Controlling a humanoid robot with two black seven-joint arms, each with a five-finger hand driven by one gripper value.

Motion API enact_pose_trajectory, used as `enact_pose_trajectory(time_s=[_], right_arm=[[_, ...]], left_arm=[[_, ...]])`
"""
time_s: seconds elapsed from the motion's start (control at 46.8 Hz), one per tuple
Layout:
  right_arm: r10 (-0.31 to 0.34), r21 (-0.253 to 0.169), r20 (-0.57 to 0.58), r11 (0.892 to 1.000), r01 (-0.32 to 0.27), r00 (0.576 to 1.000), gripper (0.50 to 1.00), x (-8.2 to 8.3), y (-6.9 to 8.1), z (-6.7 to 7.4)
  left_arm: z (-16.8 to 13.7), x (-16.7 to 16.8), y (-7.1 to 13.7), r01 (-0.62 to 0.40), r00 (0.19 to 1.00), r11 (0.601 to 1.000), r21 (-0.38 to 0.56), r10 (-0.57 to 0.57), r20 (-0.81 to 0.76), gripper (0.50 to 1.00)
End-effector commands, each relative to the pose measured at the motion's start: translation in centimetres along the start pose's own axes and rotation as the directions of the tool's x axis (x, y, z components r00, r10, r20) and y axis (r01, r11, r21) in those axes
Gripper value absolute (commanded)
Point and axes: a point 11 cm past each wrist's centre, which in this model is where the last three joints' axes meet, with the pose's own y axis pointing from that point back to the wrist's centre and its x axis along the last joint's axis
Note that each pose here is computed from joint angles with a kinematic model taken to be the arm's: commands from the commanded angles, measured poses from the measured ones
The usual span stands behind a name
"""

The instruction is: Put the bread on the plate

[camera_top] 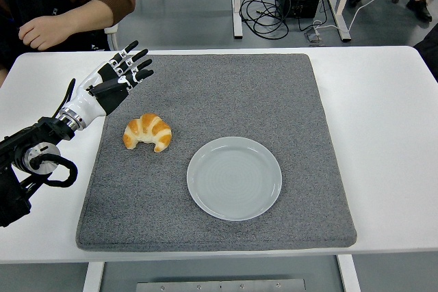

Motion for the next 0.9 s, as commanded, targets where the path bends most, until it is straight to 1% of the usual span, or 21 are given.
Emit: enact_pose_trajectory(time_s=[0.0, 0.534, 0.876], right_arm=[[0.0, 0.0, 0.0, 1.0, 0.0, 1.0, 1.0, 0.0, 0.0, -0.01], [0.0, 0.002, 0.0, 1.0, 0.0, 1.0, 1.0, 0.01, -0.02, -0.09], [-0.001, 0.0, 0.0, 1.0, 0.001, 1.0, 1.0, -0.02, 0.0, -0.01]], left_arm=[[-0.06, 0.01, 0.0, -0.002, 1.0, 1.0, 0.002, 0.002, 0.001, 0.974], [-0.11, 0.08, -0.11, -0.021, 1.0, 1.0, -0.002, 0.021, 0.002, 0.974], [-0.17, 0.41, 0.22, -0.027, 1.0, 1.0, -0.007, 0.027, -0.001, 0.974]])
